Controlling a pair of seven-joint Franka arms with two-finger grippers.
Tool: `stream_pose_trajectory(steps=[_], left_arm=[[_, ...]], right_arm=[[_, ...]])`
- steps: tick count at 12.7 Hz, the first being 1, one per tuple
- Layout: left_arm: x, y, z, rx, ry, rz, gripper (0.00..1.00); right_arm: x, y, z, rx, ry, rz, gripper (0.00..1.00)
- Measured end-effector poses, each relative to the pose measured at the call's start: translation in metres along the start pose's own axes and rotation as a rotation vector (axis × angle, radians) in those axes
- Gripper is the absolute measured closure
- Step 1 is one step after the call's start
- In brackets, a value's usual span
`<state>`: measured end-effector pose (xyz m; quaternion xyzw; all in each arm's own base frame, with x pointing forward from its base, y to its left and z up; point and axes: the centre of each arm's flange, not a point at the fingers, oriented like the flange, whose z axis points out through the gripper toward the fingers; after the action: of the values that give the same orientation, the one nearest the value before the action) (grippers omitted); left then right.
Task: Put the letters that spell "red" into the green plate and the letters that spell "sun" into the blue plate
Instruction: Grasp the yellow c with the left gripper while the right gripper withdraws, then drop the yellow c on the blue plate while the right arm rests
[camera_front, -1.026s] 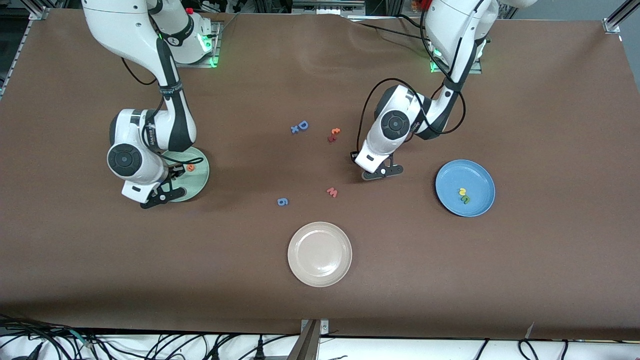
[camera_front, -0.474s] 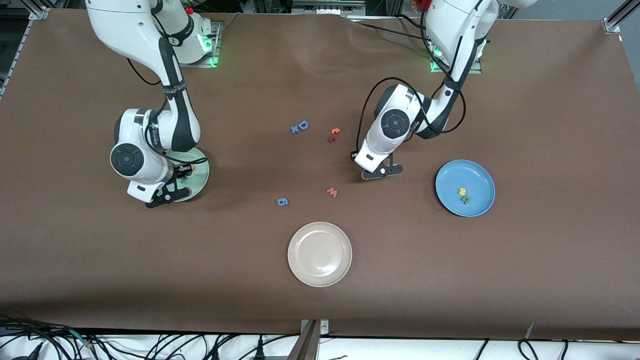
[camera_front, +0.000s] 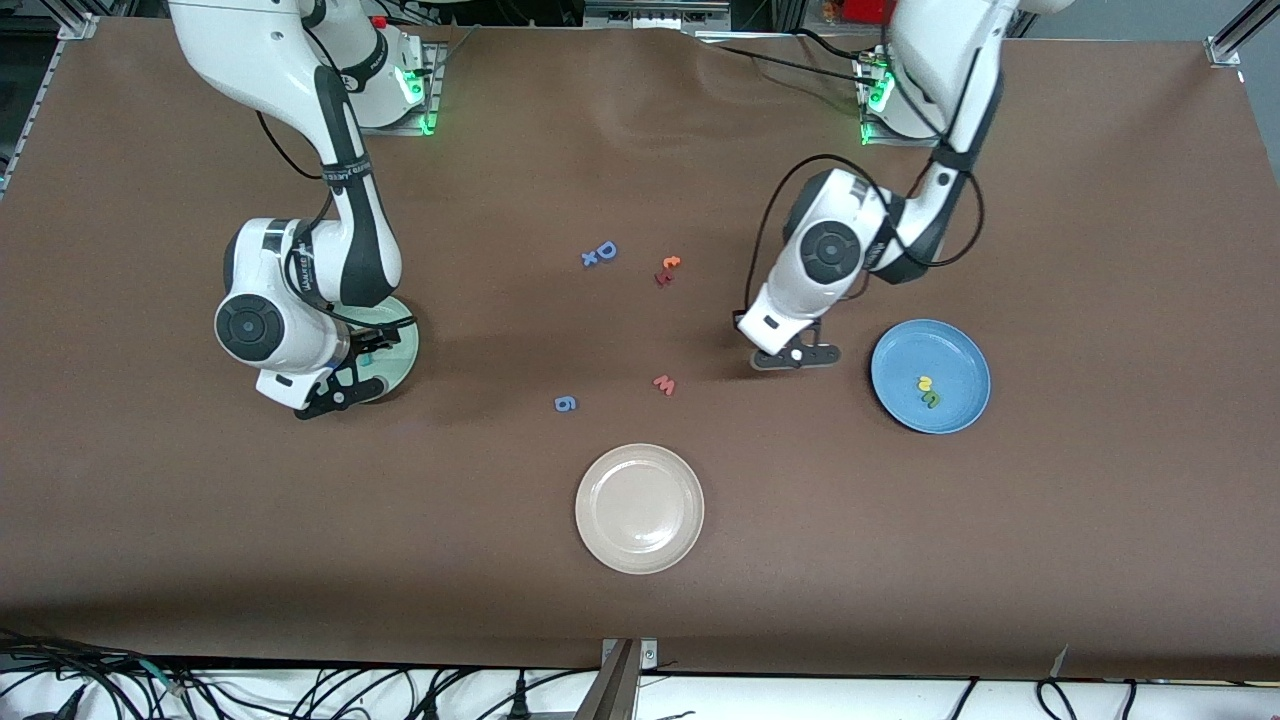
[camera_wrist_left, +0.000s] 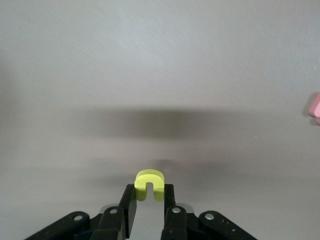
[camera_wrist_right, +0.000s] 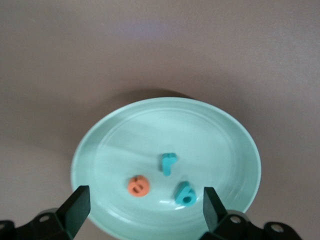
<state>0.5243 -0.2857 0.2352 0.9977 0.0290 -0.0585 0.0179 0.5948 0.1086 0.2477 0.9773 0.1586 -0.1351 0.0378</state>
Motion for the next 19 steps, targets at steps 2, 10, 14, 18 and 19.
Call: stream_pose_trajectory(steps=[2,10,14,18,19], left_arm=[[0.018,-0.042,-0.03,0.006,0.0,0.079,0.74],[0.066,-0.212,-0.048,0.041,-0.011,0.377,0.74],[0.069,-0.238,-0.005,0.065,-0.037,0.398,0.74],[0.07,-0.24,0.009,0.075,-0.04,0.4,0.74],[0.07,-0.24,0.009,0.075,-0.04,0.4,0.71]], right_arm=[[0.004,-0.012,-0.031,0.019,-0.033,0.066,0.0],[-0.047,0.042,-0.201,0.134,-0.017,0.201,0.0],[-0.088,0.054,-0.262,0.062,0.071,0.174,0.0],[-0.124,0.073,-0.305,0.088,0.166,0.298,0.0],[-0.135,0.097,-0.31,0.095,0.196,0.342,0.0]])
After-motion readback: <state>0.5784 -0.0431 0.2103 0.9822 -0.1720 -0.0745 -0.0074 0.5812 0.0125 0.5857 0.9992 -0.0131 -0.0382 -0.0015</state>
